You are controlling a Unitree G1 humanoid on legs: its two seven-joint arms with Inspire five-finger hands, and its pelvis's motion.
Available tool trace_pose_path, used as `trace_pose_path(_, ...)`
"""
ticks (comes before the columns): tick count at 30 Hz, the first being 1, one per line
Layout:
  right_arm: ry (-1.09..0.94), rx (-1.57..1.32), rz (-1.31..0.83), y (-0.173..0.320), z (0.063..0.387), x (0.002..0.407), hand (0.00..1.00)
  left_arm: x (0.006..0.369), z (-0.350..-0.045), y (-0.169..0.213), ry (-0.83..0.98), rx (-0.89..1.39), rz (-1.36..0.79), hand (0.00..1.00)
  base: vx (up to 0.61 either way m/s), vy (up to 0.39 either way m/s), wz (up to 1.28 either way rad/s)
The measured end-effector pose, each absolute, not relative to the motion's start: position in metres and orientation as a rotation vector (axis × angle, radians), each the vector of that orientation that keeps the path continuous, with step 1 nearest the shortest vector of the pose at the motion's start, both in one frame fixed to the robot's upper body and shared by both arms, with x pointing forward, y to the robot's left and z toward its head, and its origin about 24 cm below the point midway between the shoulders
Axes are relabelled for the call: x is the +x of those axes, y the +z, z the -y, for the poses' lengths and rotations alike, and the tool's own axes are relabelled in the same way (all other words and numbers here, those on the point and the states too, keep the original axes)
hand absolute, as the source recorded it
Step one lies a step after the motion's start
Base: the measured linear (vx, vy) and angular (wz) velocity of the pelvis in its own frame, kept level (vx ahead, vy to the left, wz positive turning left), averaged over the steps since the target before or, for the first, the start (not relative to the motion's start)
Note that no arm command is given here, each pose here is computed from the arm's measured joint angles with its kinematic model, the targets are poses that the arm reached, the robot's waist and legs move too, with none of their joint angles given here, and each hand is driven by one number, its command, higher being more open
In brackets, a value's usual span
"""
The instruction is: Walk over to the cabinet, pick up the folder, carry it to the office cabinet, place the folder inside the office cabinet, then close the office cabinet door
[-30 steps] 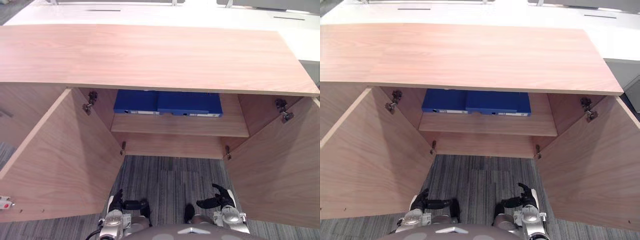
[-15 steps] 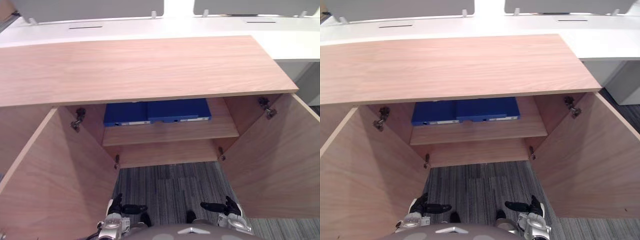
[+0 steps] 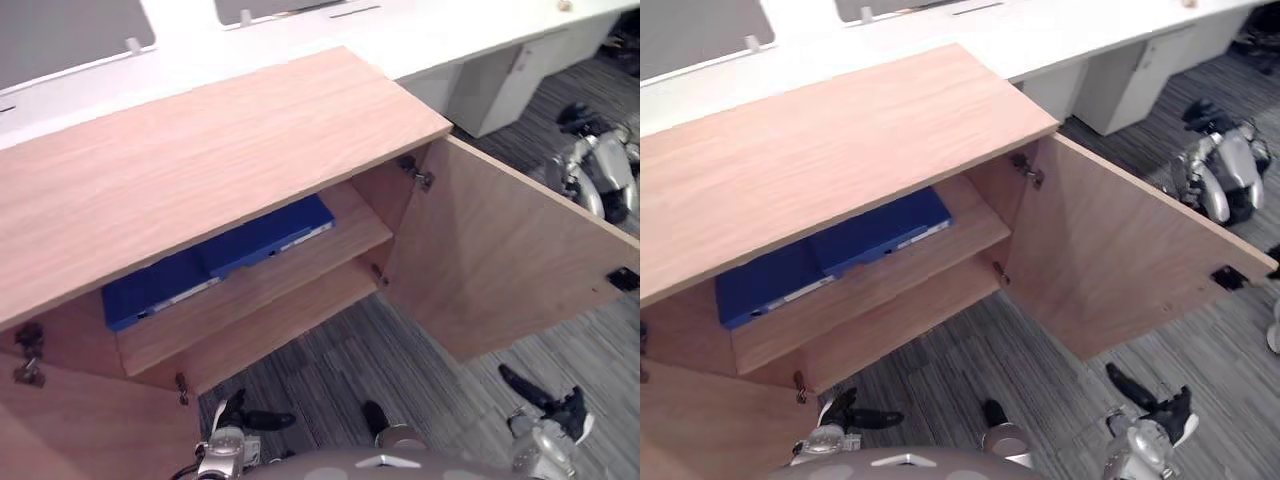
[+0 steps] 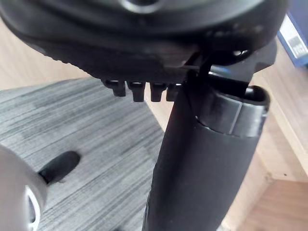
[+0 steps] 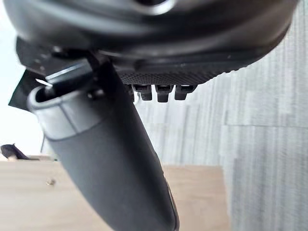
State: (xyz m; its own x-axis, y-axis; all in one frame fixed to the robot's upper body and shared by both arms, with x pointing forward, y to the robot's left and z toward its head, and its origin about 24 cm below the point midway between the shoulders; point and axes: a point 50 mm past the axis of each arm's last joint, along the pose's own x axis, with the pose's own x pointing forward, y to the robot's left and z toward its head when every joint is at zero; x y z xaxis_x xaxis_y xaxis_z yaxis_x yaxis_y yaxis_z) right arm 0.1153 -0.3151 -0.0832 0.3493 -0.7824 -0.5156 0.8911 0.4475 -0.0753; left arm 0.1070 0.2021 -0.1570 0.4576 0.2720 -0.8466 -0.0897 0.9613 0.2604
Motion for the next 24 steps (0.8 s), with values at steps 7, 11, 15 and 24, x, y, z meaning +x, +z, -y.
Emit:
trace_pose_path(7, -1.063, 0.197, -0.325, -0.039, 0.342, 0.172, 1.00, 0.108, -0.200, -0.157, 0.199, 0.197, -1.067, 1.00, -0.02, -0.010, -0.33)
trace_pose_path(11, -0.979, 0.127, -0.239, -0.011, 0.351, 0.202, 1.00, 0.101, -0.200, -0.158, 0.197, 0.198, -1.080, 1.00, -0.02, -0.022, -0.26)
trace_pose_path(15, -0.859, 0.034, -0.152, 0.022, 0.355, 0.236, 1.00, 0.103, -0.198, -0.158, 0.170, 0.214, -1.070, 1.00, 0.02, -0.028, -0.13)
trace_pose_path(24, -0.722, -0.065, -0.091, 0.052, 0.354, 0.269, 1.00, 0.115, -0.186, -0.156, 0.080, 0.246, -1.022, 1.00, 0.05, -0.030, -0.04)
